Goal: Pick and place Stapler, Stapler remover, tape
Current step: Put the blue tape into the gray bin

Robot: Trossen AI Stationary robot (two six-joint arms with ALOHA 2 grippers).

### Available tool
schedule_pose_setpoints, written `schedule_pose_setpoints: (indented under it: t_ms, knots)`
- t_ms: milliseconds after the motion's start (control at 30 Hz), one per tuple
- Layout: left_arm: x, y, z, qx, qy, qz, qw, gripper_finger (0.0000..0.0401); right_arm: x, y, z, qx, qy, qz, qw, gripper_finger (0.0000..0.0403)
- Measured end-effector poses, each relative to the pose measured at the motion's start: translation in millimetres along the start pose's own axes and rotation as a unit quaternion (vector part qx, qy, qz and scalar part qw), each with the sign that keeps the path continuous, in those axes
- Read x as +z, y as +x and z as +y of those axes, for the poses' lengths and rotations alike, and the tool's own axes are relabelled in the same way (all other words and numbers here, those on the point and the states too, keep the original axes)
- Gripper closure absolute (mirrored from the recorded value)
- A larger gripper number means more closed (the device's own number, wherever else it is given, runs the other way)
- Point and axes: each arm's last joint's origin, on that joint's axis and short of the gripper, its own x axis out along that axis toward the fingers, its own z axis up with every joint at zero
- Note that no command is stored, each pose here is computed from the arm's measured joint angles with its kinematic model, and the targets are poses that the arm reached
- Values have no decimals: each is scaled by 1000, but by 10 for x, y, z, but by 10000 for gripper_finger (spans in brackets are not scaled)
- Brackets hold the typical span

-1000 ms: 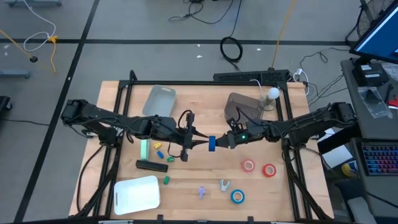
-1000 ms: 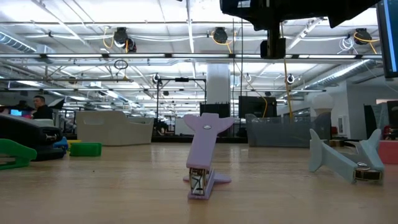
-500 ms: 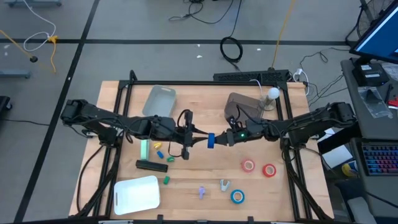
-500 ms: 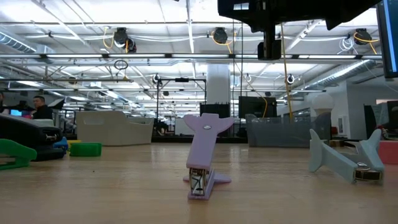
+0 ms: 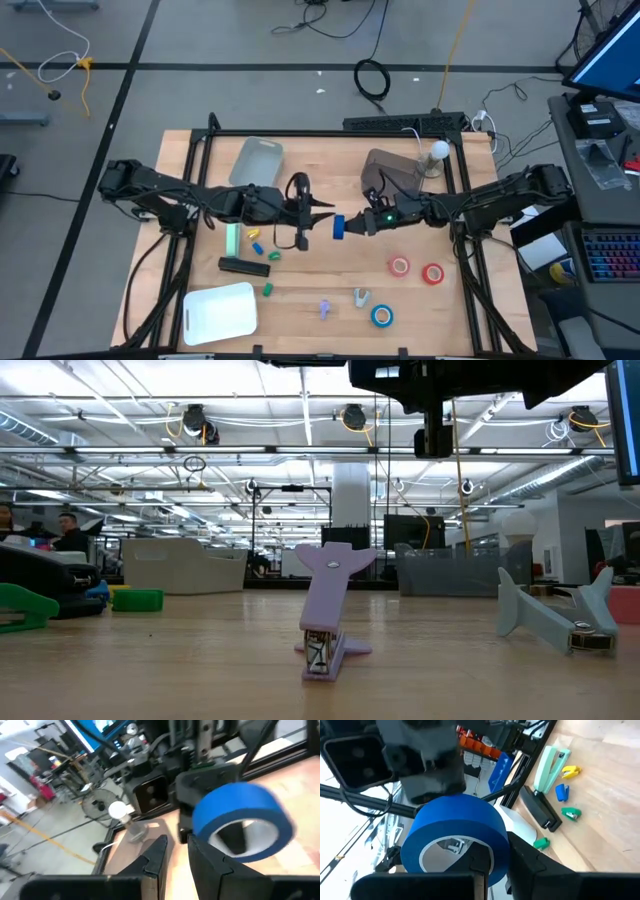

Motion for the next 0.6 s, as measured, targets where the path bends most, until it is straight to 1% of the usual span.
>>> schedule_pose_setpoints:
  t_ms: [100, 200, 300, 467, 600]
  knots:
    - [-5, 0, -10, -13, -3, -1, 1000, 322, 2, 0, -1, 0, -2, 0, 1000, 369]
    - [-46, -1, -26, -19, 3, 20, 1000, 322, 8, 0, -2, 0, -3, -1, 1000, 369]
    - [-80, -3, -31, -12, 3, 41, 999, 322, 10, -1, -1, 0, -3, -2, 1000, 369]
    - [-57, -3, -29, -10, -9, 30, 999, 322, 8, -1, -1, 0, -4, -2, 1000, 369]
    - [-36, -3, -40, -32, -13, 13, 999, 322, 9, -2, -1, 0, -4, -2, 1000, 369]
